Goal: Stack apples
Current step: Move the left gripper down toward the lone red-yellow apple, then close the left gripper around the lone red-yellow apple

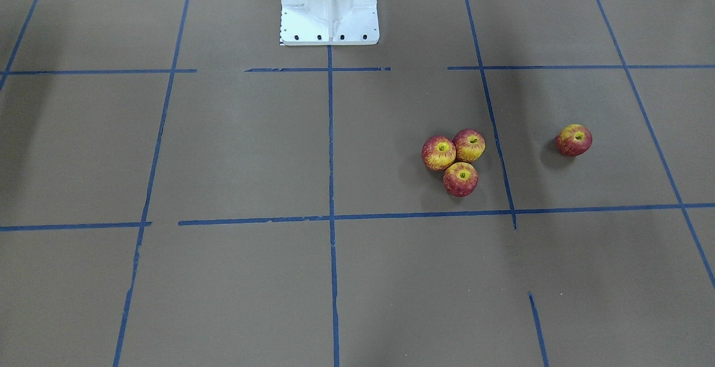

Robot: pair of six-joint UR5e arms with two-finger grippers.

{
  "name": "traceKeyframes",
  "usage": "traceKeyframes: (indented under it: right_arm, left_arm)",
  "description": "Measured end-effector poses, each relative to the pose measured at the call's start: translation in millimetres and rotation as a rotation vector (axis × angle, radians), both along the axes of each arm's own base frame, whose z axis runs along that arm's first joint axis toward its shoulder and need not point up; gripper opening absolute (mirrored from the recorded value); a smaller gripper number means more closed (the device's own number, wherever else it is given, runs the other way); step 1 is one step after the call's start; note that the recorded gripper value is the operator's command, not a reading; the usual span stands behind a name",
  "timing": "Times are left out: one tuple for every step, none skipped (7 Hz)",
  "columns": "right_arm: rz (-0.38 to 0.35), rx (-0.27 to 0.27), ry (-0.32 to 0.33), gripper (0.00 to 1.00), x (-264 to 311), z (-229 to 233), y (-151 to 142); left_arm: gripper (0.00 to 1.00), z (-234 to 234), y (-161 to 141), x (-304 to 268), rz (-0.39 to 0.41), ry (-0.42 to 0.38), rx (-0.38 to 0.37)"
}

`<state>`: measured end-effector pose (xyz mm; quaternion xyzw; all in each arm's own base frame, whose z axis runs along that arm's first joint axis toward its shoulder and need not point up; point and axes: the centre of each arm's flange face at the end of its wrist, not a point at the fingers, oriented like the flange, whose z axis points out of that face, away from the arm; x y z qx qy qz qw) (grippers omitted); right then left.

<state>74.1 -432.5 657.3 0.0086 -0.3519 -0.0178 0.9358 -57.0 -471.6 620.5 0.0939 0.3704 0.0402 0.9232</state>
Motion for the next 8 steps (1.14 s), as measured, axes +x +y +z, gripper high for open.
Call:
traceKeyframes:
  right_arm:
    - [0.0,0.0,0.0,1.0,0.0,0.0,0.0]
    - [0.0,0.0,0.0,1.0,0.0,0.0,0.0]
    - [0.0,0.0,0.0,1.0,0.0,0.0,-0.1]
    - [0.0,0.001,0.0,1.0,0.0,-0.1,-0.1]
    - [0.0,0.0,0.0,1.0,0.0,0.0,0.0]
    - [0.0,0.0,0.0,1.0,0.0,0.0,0.0]
    - [0.0,0.0,0.0,1.0,0.0,0.0,0.0]
    - [0.0,0.0,0.0,1.0,0.0,0.0,0.0]
  left_arm:
    - [1.0,-11.4,-4.5,29.8,-0.043,0.028,-0.016]
    - [1.0,-23.3,-7.6,71.7,-0.065,0.064,-0.036]
    - [1.0,-34.8,-6.1,119.0,-0.078,0.106,-0.066]
    - [1.0,-41.3,0.4,164.8,-0.076,0.131,-0.107]
    - [1.0,-42.7,8.3,199.9,-0.069,0.137,-0.139]
    - [1.0,-46.2,14.4,223.3,-0.065,0.145,-0.157]
    - [1.0,-51.8,19.1,240.6,-0.063,0.153,-0.173]
    - [1.0,-55.1,23.5,256.5,-0.056,0.151,-0.183]
